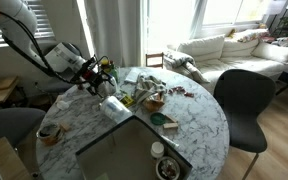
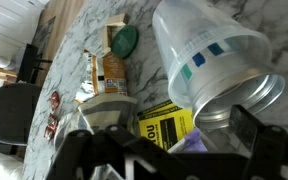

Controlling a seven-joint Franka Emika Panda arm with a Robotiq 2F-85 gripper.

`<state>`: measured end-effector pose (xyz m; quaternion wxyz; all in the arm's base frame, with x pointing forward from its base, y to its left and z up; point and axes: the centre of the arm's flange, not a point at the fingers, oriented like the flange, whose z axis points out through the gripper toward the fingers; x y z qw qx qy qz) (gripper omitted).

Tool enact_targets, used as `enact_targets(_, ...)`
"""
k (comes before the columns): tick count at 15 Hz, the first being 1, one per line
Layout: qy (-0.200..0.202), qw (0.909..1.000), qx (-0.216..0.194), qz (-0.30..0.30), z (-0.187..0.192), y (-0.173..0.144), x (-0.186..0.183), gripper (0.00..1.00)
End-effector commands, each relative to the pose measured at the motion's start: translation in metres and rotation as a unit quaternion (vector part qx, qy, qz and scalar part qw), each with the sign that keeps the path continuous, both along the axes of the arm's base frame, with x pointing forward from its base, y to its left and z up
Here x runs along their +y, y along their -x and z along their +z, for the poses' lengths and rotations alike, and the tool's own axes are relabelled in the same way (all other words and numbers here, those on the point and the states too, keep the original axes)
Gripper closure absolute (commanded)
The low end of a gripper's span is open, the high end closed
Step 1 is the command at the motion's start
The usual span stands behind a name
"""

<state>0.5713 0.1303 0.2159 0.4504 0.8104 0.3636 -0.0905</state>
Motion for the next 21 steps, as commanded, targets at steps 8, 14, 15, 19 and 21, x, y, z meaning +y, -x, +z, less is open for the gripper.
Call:
enact_targets(8, -0.062, 0.9943, -0.045, -0.074, -0.039, 0.0, -0.02, 0.63)
enact_targets(14, -0.103, 0.9873, -0.065, -0.102, -0.026, 0.002, -0.028, 1.0)
enact_targets(15, -0.104, 0.9863, -0.066, -0.11, -0.019, 0.004, -0.031, 1.0)
enact_targets(19, -0.111, 0.983, -0.085, -0.119, 0.006, 0.003, -0.036, 0.98)
enact_targets(21, -0.118, 0.9819, -0.095, -0.114, 0.014, 0.0, -0.038, 0.98)
